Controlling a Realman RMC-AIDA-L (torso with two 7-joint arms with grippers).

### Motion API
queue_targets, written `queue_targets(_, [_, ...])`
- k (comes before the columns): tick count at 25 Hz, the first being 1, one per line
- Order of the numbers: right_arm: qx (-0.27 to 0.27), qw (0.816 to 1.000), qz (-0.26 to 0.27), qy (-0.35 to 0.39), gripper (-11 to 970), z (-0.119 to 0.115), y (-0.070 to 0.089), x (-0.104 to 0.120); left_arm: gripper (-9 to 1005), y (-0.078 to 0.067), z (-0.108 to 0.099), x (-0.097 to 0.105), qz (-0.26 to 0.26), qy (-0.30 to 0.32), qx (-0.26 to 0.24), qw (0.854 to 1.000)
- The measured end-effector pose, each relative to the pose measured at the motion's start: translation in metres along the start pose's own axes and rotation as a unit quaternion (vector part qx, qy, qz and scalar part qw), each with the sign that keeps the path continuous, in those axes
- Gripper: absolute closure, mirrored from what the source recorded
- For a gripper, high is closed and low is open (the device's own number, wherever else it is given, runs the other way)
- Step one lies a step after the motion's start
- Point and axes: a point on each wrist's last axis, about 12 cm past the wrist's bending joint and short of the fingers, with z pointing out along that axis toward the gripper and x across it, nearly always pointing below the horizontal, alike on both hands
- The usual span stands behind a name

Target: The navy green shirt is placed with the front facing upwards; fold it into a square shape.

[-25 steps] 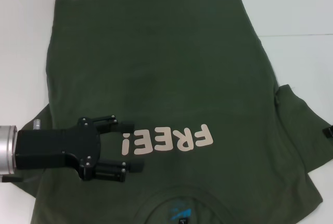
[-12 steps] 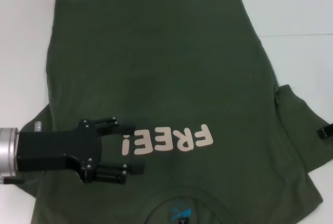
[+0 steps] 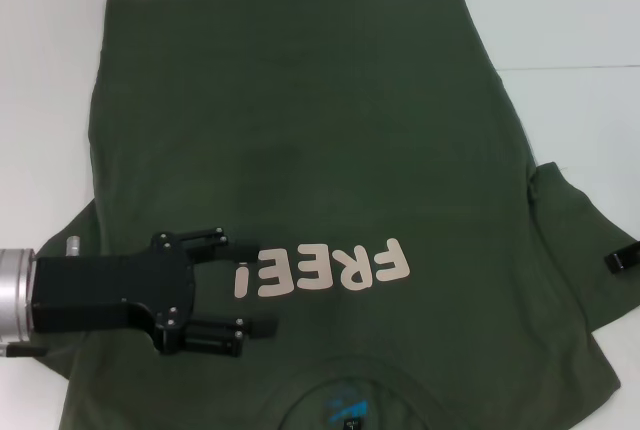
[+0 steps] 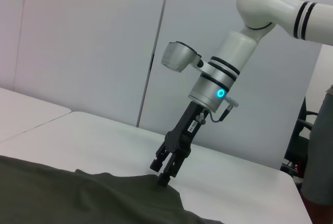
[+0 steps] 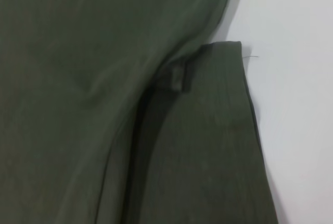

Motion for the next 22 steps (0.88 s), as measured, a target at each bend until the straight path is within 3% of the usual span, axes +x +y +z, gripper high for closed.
queue_targets(22, [-0.004, 1.000, 0.002, 0.007, 68, 0.011, 0.002, 0.004, 117, 0.000, 0.000, 0.000, 0.000, 0.000, -0.001, 1.000])
